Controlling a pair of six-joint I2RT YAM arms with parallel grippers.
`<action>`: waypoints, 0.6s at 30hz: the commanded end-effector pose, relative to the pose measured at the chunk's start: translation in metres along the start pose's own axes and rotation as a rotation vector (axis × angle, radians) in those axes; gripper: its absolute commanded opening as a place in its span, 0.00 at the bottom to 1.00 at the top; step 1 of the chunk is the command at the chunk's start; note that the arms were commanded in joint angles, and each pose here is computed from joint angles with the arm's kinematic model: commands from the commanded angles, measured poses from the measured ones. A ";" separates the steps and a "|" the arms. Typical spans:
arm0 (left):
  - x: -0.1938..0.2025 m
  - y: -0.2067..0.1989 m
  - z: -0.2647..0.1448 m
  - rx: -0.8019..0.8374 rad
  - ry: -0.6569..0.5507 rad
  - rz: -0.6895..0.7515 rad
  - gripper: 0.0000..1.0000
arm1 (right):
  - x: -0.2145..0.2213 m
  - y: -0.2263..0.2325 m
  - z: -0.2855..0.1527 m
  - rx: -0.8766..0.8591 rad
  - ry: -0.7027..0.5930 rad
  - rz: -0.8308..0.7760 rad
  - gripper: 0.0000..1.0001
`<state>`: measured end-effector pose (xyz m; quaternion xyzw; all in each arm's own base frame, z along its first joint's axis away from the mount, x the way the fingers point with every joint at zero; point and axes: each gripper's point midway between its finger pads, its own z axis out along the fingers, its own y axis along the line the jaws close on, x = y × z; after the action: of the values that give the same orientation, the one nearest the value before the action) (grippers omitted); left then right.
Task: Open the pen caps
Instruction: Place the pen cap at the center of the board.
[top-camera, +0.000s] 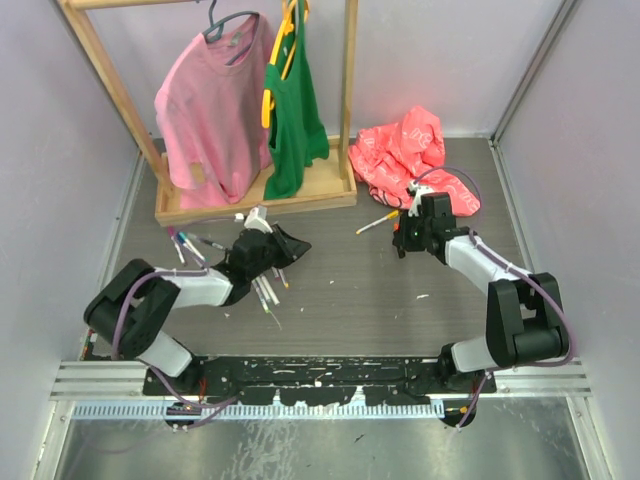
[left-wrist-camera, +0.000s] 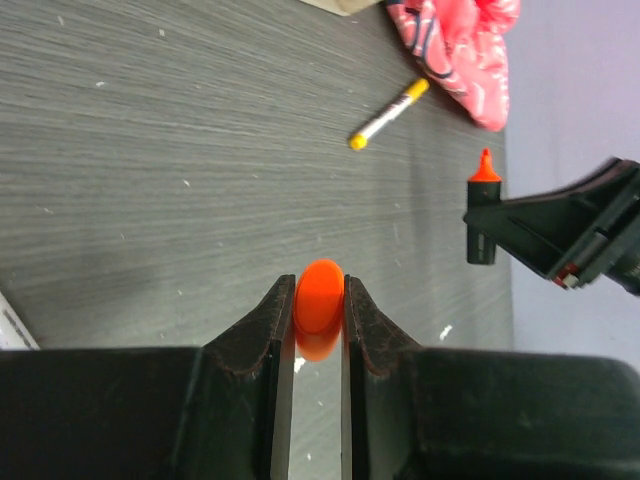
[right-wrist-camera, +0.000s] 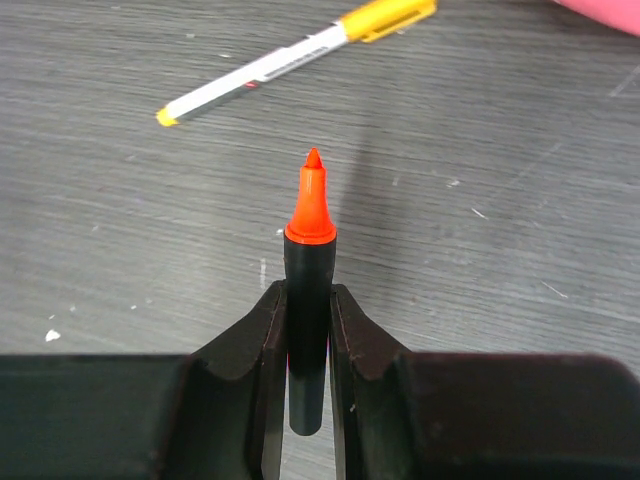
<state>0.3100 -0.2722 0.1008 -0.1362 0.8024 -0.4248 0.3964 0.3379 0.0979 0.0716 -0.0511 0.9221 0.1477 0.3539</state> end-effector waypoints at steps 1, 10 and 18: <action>-0.007 0.014 0.025 -0.091 -0.031 0.026 0.00 | -0.021 -0.021 0.006 0.124 -0.071 0.064 0.06; -0.017 0.051 0.051 -0.322 -0.052 0.105 0.00 | -0.015 -0.037 0.018 0.167 -0.034 0.101 0.06; -0.021 0.077 0.051 -0.495 -0.015 0.195 0.05 | -0.012 -0.049 0.037 0.146 0.058 0.185 0.10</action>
<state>0.3681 -0.2588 0.0445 -0.1676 0.8704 -0.2405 0.3956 0.3556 0.0629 0.0285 0.0399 0.9471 0.0914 0.3049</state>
